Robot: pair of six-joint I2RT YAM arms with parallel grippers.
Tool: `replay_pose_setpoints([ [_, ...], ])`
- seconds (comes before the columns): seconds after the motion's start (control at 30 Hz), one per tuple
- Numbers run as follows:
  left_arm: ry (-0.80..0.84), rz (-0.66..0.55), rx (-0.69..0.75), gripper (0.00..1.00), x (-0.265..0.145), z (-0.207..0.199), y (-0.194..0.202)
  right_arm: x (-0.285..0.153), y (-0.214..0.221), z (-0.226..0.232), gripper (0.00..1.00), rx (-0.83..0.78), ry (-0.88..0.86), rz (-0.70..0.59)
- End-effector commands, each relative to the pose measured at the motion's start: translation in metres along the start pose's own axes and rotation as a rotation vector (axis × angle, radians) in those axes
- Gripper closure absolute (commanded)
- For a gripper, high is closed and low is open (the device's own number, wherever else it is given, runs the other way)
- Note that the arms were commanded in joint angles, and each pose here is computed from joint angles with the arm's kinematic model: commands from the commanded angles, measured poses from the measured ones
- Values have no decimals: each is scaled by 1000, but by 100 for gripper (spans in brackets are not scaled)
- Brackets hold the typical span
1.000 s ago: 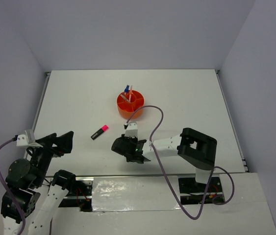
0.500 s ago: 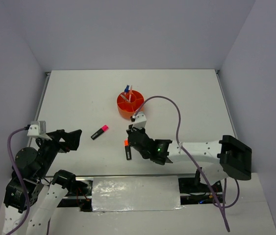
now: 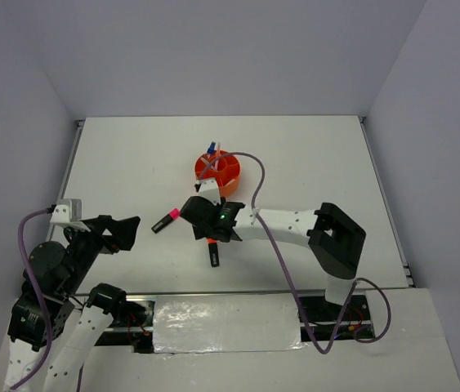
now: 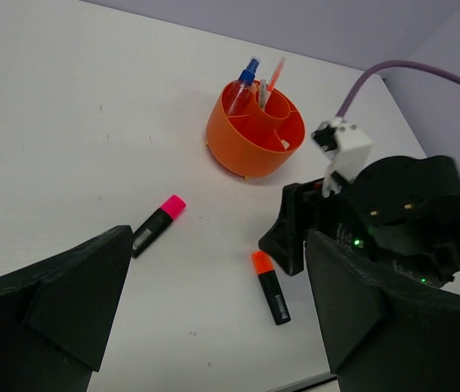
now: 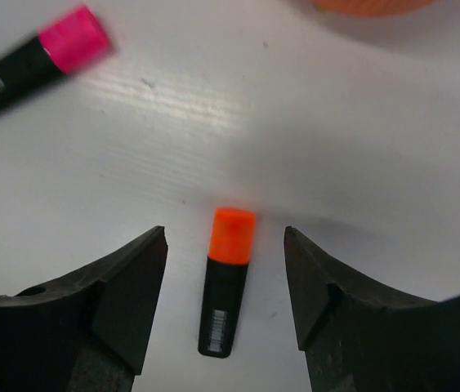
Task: Sort the stationery into containers
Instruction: Pick up the pen from the center of the board.
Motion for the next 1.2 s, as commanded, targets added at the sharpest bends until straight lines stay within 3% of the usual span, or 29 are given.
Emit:
replay_pose_setpoints([
  [0.0,26,-50,21,1,1,-4,-11,-5,24,-9,33,-52,96,164],
  [0.2,37,-70,23,1,-3,-5,-13,14,53,1,31,-91,83,292],
  [0.43,44,-67,27,1,-3,-6,-12,33,69,-4,31,-96,62,355],
  [0.53,44,-72,27,1,-3,-6,-13,40,73,-6,42,-91,42,381],
  [0.57,47,-76,27,1,-4,-6,-14,41,73,-5,58,-93,32,384],
  [0.67,45,-78,26,1,-4,-6,-14,40,79,-6,84,-98,24,405],
  [0.73,48,-77,25,1,-4,-6,-13,36,80,-6,95,-93,1,411],
  [0.77,48,-77,27,1,-4,-6,-13,31,71,2,100,-86,-48,381],
  [0.83,49,-75,27,1,-4,-6,-13,22,65,11,100,-113,-152,365],
  [0.93,50,-76,27,1,-4,-7,-13,-4,15,41,100,-150,-360,175],
  [1.07,49,-78,27,1,-5,-6,-13,-31,-57,41,100,-241,-380,-155],
  [1.17,48,-82,25,1,-6,-6,-14,-36,-96,36,100,-341,-378,-326],
])
Point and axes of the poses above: each gripper's point midway between its finger pads, its own x axis out along the fingers, its own z axis along the line the jaws close on, y = z × x, the point moved 4 cm from there along -x, back along the fingers, and after that the axes turned 7 degrees about x, right-handed, at the moved point
